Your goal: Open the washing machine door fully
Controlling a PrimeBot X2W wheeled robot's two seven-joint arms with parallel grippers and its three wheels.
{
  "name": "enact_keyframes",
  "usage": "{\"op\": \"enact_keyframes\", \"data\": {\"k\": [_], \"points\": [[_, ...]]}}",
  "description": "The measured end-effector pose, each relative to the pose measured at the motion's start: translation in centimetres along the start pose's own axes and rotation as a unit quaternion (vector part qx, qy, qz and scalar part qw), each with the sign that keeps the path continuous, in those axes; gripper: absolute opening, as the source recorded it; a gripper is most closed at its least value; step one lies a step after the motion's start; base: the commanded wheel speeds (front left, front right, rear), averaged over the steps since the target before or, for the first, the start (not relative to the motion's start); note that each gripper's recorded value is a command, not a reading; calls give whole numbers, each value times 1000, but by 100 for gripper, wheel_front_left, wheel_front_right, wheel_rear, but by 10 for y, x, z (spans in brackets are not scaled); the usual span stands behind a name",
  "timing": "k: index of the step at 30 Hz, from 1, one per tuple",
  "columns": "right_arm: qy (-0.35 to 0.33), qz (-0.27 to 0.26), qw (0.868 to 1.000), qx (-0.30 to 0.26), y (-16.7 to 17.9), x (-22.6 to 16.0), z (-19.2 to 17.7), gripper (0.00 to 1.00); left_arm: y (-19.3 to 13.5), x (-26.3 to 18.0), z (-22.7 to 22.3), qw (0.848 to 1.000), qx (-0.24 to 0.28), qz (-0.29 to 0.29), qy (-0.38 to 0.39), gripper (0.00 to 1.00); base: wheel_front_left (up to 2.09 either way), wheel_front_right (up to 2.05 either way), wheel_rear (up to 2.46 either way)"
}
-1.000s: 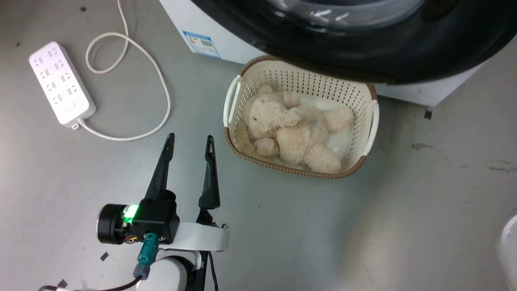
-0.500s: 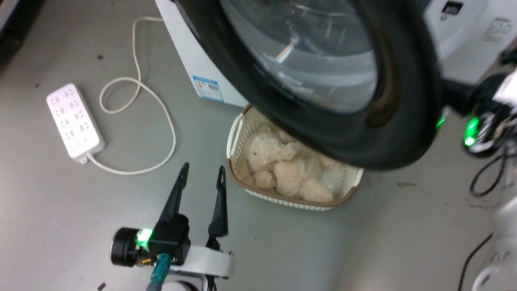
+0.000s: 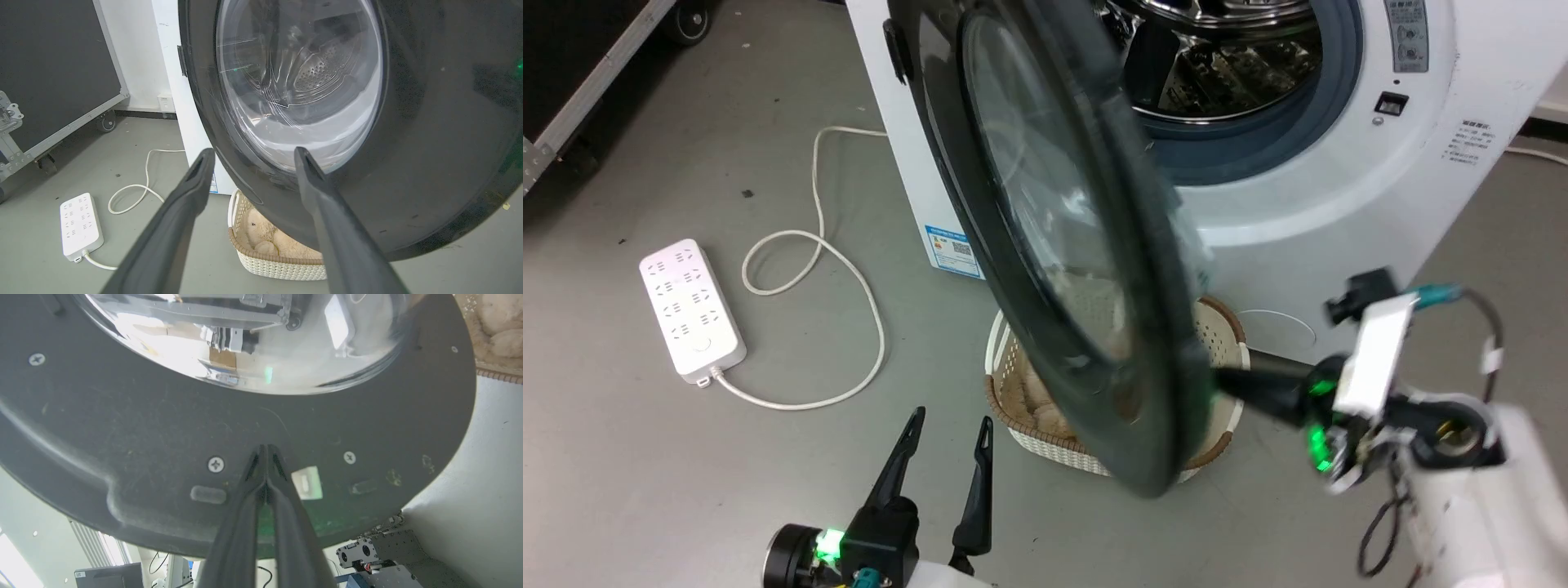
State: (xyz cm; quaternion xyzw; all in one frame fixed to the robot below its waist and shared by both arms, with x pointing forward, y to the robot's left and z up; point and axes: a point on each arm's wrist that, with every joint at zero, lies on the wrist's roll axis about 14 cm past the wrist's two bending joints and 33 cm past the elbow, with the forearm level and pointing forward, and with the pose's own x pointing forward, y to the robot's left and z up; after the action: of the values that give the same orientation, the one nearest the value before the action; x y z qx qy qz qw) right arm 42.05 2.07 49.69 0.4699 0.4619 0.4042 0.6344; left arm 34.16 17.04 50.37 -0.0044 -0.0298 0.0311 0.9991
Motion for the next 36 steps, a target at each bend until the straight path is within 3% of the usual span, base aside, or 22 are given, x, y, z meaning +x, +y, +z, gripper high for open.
{"op": "enact_keyframes", "data": {"k": [3, 8, 9, 10, 13, 16, 18, 19, 21, 24, 26, 29, 30, 32, 36], "points": [[22, 17, 1000, 1, 3, 16, -31, 0, 1, -5, -1, 1000, -7, 4, 3, 100, 0, 0, 0], [36, 26, 999, -6, 8, 29, -52, 0, 8, -5, 4, 1000, -8, 14, -6, 100, 0, 0, 0], [24, 27, 999, -8, 9, 29, -51, 25, 9, -6, 6, 1000, -10, 16, -8, 100, 0, 0, 0], [8, 29, 1000, -9, 11, 28, -48, 100, 10, -6, 7, 1000, -12, 18, -11, 100, 0, 0, 0], [-64, 31, 997, -24, 18, 15, -24, 100, 12, -8, 11, 1000, -17, 20, -17, 100, 0, 0, 0], [-167, 11, 980, -103, 34, -14, 11, 100, 12, -6, 15, 999, -22, 20, -23, 100, 0, 0, 0], [-249, -14, 952, -180, 47, -45, 36, 100, 13, -4, 18, 999, -26, 20, -28, 100, 0, 0, 0], [-285, -39, 928, -237, 53, -63, 45, 100, 14, -2, 19, 999, -27, 21, -32, 100, 0, 0, 0], [-346, -92, 863, -357, 65, -98, 59, 100, 15, 1, 22, 999, -32, 19, -36, 100, 0, 0, 0], [-407, -150, 768, -472, 68, -141, 63, 100, 16, 7, 25, 998, -35, 18, -43, 100, 0, 0, 0], [-428, -180, 714, -524, 65, -163, 57, 100, 16, 10, 27, 998, -33, 13, -46, 100, 0, 0, 0], [-454, -219, 651, -567, 58, -192, 46, 100, 15, 15, 30, 998, -30, 4, -52, 100, 0, 0, 0], [-459, -231, 636, -575, 54, -199, 42, 100, 13, 16, 31, 998, -30, 0, -53, 100, 0, 0, 0], [-475, -251, 620, -572, 46, -210, 31, 100, 9, 15, 30, 998, -31, -9, -51, 100, 0, 0, 0], [-489, -271, 620, -550, 30, -210, 5, 100, 6, 11, 24, 998, -31, -17, -43, 100, 0, 0, 0]]}}
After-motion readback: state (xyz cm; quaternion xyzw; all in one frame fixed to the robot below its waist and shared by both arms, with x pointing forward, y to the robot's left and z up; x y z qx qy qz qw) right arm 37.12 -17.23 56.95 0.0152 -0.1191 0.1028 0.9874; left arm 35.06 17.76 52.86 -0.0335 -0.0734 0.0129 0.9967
